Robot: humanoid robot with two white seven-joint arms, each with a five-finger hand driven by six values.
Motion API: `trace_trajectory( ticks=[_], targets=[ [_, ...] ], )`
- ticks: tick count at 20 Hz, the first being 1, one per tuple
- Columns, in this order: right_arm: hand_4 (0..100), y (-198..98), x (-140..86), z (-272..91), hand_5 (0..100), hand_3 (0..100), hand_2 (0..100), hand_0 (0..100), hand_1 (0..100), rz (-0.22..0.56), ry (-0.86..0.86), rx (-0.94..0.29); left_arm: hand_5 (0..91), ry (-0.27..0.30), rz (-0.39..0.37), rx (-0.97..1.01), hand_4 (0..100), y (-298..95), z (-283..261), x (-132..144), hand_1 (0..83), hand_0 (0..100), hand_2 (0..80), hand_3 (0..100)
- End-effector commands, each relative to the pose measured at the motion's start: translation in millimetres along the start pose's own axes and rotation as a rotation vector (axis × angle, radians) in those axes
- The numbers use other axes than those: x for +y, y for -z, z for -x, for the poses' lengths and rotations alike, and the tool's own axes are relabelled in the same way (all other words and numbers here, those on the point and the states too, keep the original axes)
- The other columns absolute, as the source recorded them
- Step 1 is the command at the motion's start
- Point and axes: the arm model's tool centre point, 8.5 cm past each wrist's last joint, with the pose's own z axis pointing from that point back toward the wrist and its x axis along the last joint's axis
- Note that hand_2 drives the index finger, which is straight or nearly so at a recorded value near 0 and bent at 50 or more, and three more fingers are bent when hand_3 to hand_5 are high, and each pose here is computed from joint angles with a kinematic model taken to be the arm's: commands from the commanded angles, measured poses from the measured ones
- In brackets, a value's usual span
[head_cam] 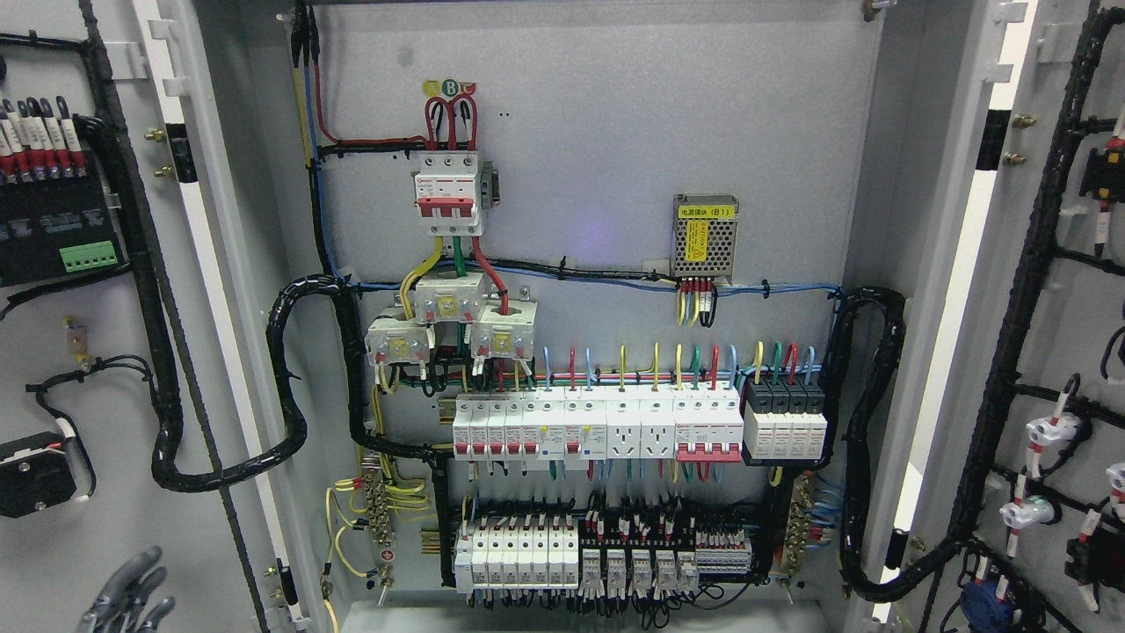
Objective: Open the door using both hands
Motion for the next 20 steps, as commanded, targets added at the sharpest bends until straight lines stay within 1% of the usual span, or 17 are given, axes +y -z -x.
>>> trace_trajectory(
  ticks=[1, 4, 6, 8, 10, 15, 18, 20],
  targets=[
    [0, -5.1, 67.4, 41.4, 0, 0, 0, 38, 0, -0.110, 0.196, 0.080, 0.0, -0.147, 0.175, 0.031, 0, -11.2, 14.0, -93.7, 0.0, 0, 0.0, 0],
    [0, -15.5, 97.7, 58.1, 0, 0, 0, 38, 0, -0.170, 0.247, 0.139, 0.0, -0.163, 0.216, 0.080, 0, -30.7, 25.0, -128.9, 0.0, 0, 0.0, 0],
    [0, -25.5, 117.6, 70.8, 0, 0, 0, 38, 0, -0.207, 0.277, 0.186, 0.0, -0.155, 0.239, 0.119, 0, -43.0, 30.4, -143.2, 0.0, 0, 0.0, 0],
    [0, -37.6, 135.5, 83.8, 0, 0, 0, 38, 0, -0.237, 0.302, 0.237, 0.0, -0.153, 0.246, 0.172, 0, -59.5, 37.2, -158.0, 0.0, 0, 0.0, 0],
    [0, -47.9, 149.5, 96.5, 0, 0, 0, 38, 0, -0.233, 0.334, 0.276, 0.0, -0.144, 0.259, 0.244, 0, -77.7, 43.8, -167.7, 0.0, 0, 0.0, 0],
    [0, -81.4, 175.4, 121.6, 0, 0, 0, 38, 0, -0.216, 0.389, 0.389, 0.0, -0.141, 0.268, 0.486, 0, -133.6, 61.8, -174.3, 0.0, 0, 0.0, 0],
    [0, -122.9, 194.5, 133.6, 0, 0, 0, 38, 0, -0.172, 0.432, 0.509, 0.0, -0.113, 0.278, 0.611, 0, -178.2, 67.3, -180.3, 0.0, 0, 0.0, 0],
    [0, -153.5, 204.8, 142.9, 0, 0, 0, 38, 0, -0.155, 0.458, 0.604, 0.0, -0.112, 0.279, 0.687, 0, -208.2, 67.6, -180.4, 0.0, 0, 0.0, 0]
  ],
)
